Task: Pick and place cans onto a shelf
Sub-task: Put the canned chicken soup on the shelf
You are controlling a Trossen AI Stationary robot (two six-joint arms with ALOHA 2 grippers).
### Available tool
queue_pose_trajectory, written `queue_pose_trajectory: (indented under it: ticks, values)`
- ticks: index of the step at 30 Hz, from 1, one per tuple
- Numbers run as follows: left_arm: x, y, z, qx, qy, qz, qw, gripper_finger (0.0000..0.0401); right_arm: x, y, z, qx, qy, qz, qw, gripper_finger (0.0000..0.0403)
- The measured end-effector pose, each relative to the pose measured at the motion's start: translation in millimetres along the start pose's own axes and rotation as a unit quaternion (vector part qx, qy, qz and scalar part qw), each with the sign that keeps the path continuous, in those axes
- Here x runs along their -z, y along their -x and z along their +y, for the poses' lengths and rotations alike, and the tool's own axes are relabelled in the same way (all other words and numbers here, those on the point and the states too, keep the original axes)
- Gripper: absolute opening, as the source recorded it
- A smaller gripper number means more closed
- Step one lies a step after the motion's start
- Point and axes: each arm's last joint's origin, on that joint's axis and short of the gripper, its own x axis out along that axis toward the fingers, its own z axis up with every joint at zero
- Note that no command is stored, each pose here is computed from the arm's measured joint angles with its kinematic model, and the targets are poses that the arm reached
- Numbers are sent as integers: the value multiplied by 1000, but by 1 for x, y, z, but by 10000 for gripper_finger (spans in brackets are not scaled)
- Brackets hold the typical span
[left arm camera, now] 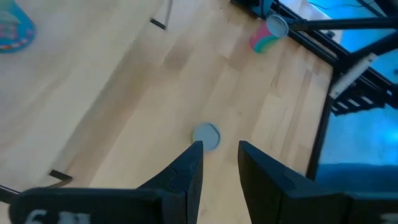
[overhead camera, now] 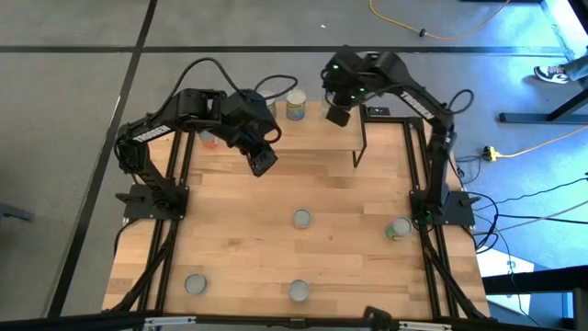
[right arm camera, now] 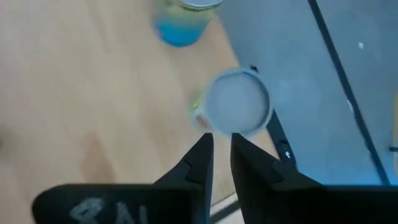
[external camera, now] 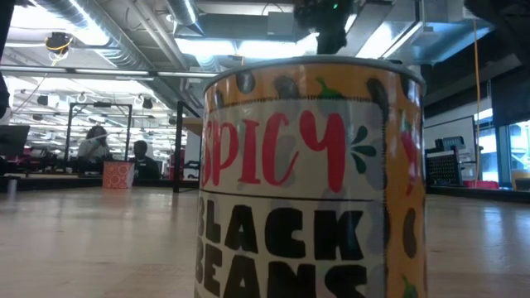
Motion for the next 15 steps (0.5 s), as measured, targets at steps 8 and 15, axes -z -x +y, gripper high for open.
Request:
queue_pose_trajectory:
  ticks: [8,15]
  values:
    - [16,1,-3,25,2,89,996,94,34,81,10,-100,25,-92,990,58]
    - [28,1,-12,35,32,134,990,94,76,149,18,-147,44,-184,971,58]
